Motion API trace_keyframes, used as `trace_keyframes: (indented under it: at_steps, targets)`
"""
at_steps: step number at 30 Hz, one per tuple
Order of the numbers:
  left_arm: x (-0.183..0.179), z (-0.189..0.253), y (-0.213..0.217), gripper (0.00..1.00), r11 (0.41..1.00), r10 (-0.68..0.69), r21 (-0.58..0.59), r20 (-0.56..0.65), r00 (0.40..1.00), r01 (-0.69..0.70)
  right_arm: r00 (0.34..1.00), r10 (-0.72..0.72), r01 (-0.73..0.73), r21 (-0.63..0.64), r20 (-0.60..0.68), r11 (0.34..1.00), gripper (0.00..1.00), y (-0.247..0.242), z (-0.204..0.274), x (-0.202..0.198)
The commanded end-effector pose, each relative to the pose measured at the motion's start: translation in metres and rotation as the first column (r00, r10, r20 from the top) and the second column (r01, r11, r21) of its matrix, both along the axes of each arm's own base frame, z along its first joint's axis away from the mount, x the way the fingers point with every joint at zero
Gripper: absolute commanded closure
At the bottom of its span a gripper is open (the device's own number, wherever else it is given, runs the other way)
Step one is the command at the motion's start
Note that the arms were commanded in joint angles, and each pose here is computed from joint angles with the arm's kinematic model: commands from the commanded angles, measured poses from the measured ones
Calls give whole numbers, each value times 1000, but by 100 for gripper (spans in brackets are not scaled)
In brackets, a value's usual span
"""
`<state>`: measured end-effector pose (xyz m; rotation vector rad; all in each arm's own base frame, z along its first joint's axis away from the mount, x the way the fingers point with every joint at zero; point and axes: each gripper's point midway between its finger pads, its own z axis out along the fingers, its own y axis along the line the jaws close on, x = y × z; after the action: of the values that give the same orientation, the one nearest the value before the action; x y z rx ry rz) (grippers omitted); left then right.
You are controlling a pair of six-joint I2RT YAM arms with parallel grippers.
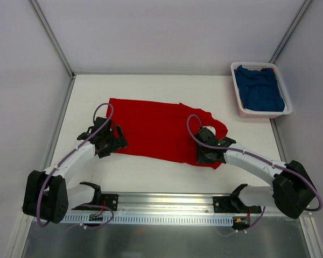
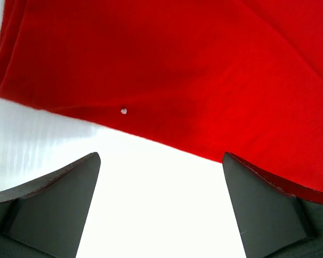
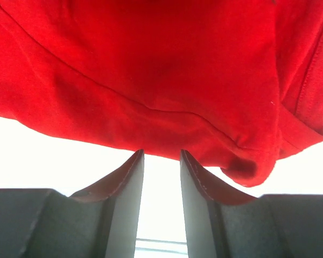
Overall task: Fold and stack the t-shirts
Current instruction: Fold the flattened tshirt in 1/3 of the way
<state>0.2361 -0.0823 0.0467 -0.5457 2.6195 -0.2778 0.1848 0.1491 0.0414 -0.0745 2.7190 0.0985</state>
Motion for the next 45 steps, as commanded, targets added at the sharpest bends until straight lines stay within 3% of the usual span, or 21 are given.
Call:
trace_keyframes:
  at_steps: [1, 11, 21, 30, 45]
  targets:
    - [8, 22, 3, 1, 1000, 28, 6, 77, 997, -29, 1000, -12, 12, -23, 22, 1000, 64, -5, 8, 1]
    - [65, 69, 0, 1, 998, -14, 64, 189, 982, 2, 997, 43, -40, -48, 70, 998, 64, 9, 28, 21]
    - [93, 13, -11, 1, 996, -48, 81, 69, 996, 43, 989, 59, -59, -9, 136, 998, 64, 18, 59, 30]
    - [81, -17, -11, 1, 995, -44, 87, -6, 999, 45, 977, 59, -65, 24, 207, 998, 64, 16, 91, 33]
    - [9, -39, -9, 1, 997, -17, 78, -59, 998, 21, 951, 62, -84, 61, 302, 995, 62, 19, 132, 43]
